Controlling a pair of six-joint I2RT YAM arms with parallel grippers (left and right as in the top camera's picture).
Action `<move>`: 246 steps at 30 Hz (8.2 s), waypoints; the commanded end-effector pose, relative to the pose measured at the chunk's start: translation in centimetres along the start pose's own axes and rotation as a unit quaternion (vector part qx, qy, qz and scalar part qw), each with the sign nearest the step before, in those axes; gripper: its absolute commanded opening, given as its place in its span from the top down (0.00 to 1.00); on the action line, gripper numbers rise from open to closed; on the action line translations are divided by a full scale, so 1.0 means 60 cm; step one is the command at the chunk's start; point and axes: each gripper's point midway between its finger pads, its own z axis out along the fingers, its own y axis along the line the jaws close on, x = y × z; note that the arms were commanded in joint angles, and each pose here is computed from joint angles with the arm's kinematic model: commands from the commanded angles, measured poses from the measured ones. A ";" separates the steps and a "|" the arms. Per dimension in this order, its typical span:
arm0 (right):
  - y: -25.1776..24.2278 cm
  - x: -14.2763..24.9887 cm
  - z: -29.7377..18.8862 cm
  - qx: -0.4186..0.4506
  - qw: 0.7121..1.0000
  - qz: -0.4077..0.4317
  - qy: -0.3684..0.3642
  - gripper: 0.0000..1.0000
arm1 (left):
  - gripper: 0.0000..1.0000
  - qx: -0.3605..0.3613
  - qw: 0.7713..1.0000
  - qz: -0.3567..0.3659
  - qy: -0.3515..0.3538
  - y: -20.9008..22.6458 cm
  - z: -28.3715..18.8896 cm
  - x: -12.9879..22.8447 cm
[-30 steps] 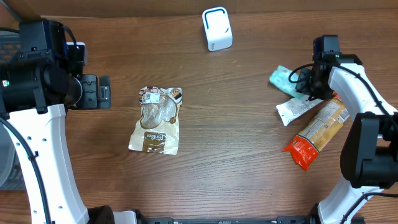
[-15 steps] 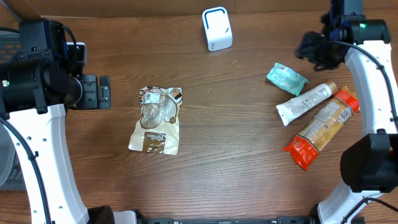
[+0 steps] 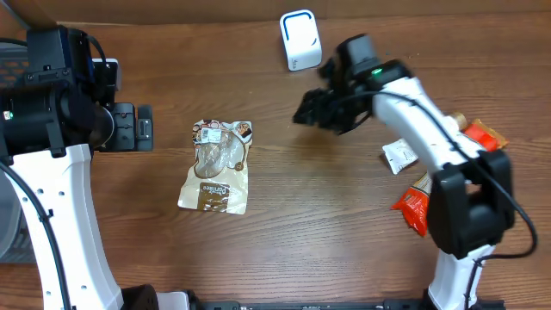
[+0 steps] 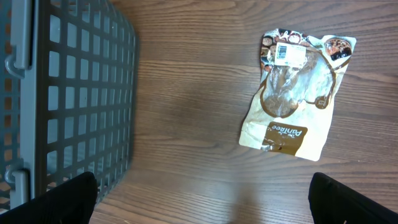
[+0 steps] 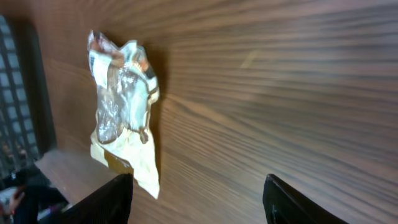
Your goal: Scan the item barcode
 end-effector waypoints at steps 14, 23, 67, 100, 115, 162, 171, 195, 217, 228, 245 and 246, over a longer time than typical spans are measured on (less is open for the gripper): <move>0.099 0.071 0.223 -0.042 0.997 -0.059 0.039 0.35 | 0.00 0.001 1.000 0.008 0.000 0.001 0.002 -0.002; 0.110 0.095 0.296 -0.055 0.995 -0.077 0.045 0.39 | 0.00 0.001 1.000 0.008 0.000 0.001 0.002 -0.002; 0.016 0.093 0.035 0.244 0.954 -0.176 0.022 0.96 | 0.00 0.001 1.000 0.008 0.000 0.001 0.002 -0.002; -0.116 0.078 0.101 -0.011 0.998 -0.035 0.046 0.52 | 0.01 0.001 1.000 0.008 0.000 0.001 0.002 -0.002; -0.101 0.121 0.203 -0.139 0.984 -0.021 0.107 0.41 | 0.01 0.001 1.000 0.008 0.000 0.001 0.002 -0.002; -0.121 0.113 -0.160 0.552 0.827 -0.106 0.008 0.96 | 0.00 0.001 1.000 0.008 0.000 0.001 0.002 -0.002; -0.136 0.114 -0.178 0.593 0.797 -0.109 0.011 0.96 | 0.00 0.001 1.000 0.008 0.000 0.001 0.002 -0.002; -0.152 0.147 -0.059 0.464 0.872 -0.090 0.125 0.51 | 0.01 0.001 1.000 0.008 0.000 0.001 0.002 -0.002; -0.075 0.146 -0.037 0.464 0.865 -0.167 0.094 0.25 | 0.00 0.001 1.000 0.008 0.000 0.001 0.002 -0.002; -0.045 0.162 0.020 0.528 0.805 -0.262 0.068 0.00 | 0.00 0.001 1.000 0.008 0.000 0.001 0.002 -0.002; -0.099 0.185 0.041 0.624 0.737 -0.249 0.073 0.00 | 0.00 0.001 1.000 0.008 0.000 0.001 0.002 -0.002; -0.106 0.187 0.037 0.629 0.736 -0.238 0.074 0.00 | 0.01 0.001 1.000 0.008 0.000 0.001 0.002 -0.002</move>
